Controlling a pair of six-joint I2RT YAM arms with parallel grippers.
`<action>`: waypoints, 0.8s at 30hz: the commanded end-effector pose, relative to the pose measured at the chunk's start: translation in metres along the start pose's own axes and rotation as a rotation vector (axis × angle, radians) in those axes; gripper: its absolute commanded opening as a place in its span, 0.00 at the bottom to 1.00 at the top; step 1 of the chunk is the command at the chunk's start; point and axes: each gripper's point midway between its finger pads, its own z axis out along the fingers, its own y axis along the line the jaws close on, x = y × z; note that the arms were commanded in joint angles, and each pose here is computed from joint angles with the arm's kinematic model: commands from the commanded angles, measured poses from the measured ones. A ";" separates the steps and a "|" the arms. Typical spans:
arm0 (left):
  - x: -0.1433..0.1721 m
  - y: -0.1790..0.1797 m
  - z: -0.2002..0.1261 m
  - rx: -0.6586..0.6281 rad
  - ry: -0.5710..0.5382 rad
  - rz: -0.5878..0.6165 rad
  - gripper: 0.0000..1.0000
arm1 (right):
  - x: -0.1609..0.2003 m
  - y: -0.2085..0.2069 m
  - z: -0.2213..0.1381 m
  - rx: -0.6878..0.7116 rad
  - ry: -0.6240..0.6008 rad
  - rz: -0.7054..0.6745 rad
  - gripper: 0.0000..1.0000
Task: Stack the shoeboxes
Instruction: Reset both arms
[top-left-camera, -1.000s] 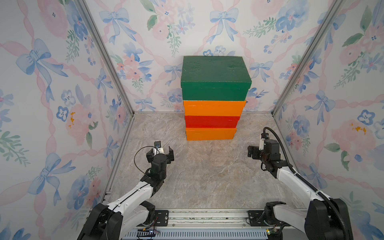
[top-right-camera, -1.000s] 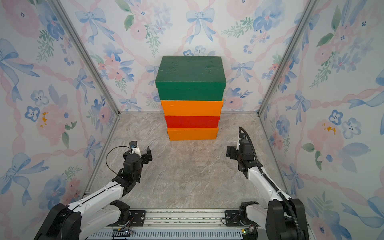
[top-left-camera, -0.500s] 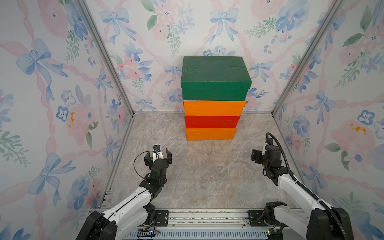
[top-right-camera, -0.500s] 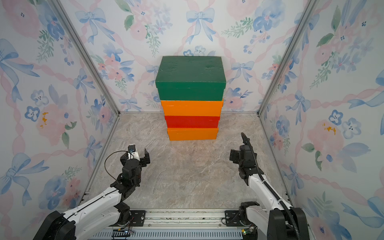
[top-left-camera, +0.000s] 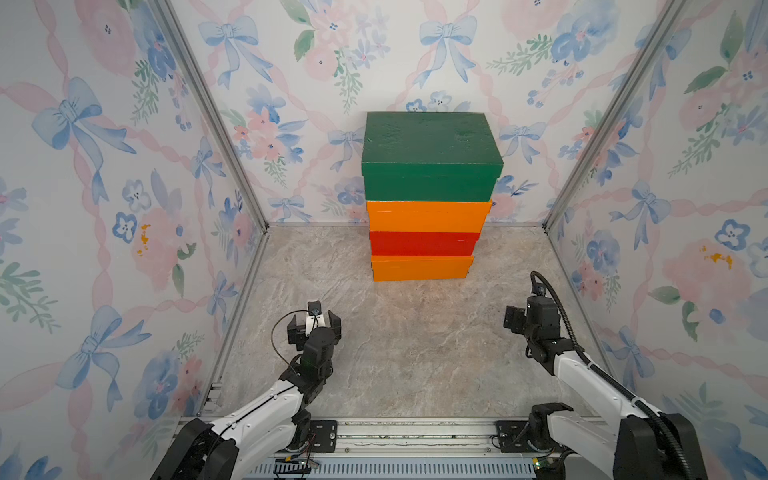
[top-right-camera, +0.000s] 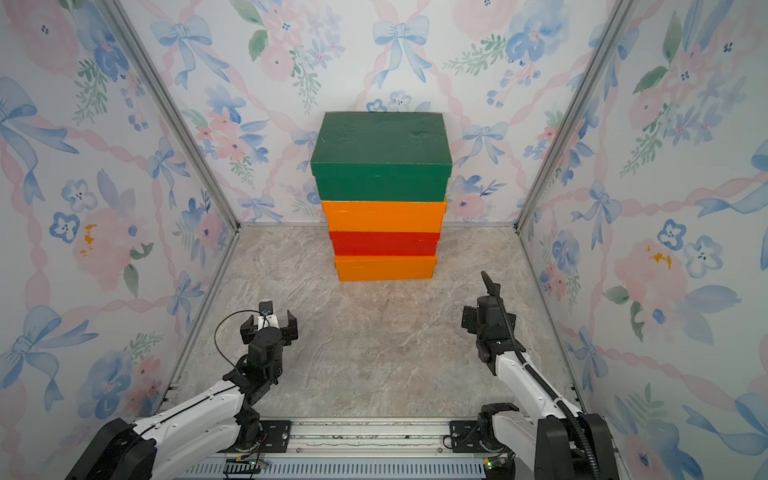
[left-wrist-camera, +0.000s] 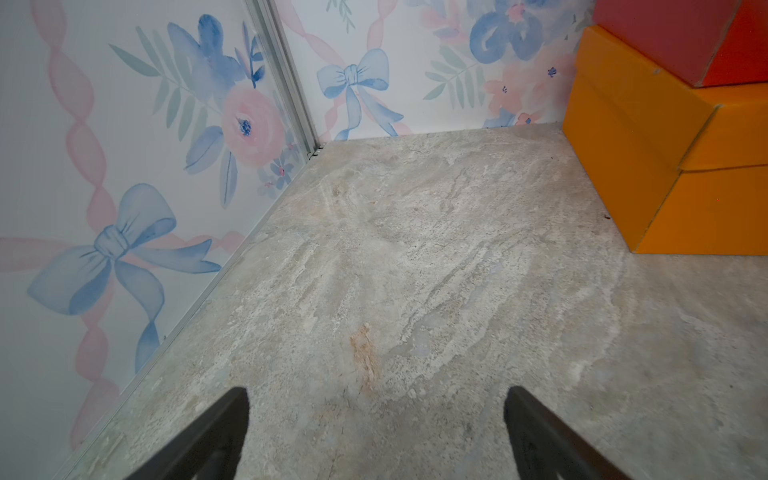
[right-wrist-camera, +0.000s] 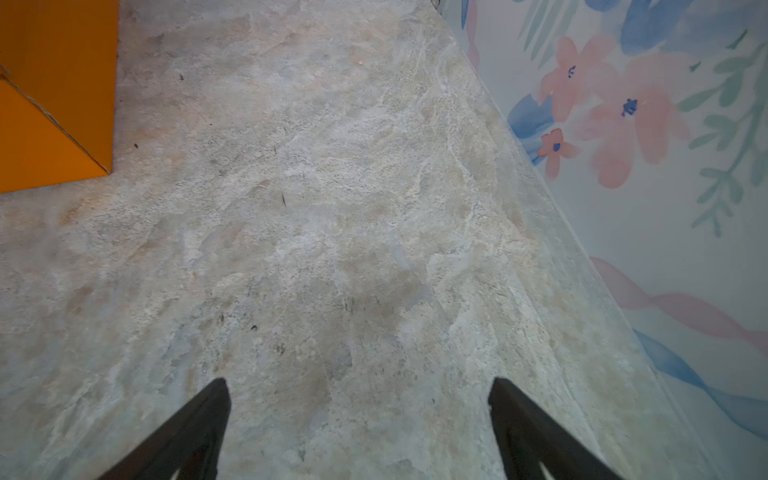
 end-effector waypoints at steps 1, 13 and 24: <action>0.002 -0.001 0.002 -0.011 0.013 0.001 0.98 | 0.000 -0.003 0.003 0.037 -0.006 -0.022 0.97; 0.000 0.006 0.004 -0.045 0.012 -0.032 0.98 | -0.015 -0.006 0.007 0.066 -0.098 0.020 0.97; -0.012 0.013 0.013 -0.019 -0.055 -0.097 0.98 | -0.027 -0.003 0.016 0.070 -0.136 0.024 0.97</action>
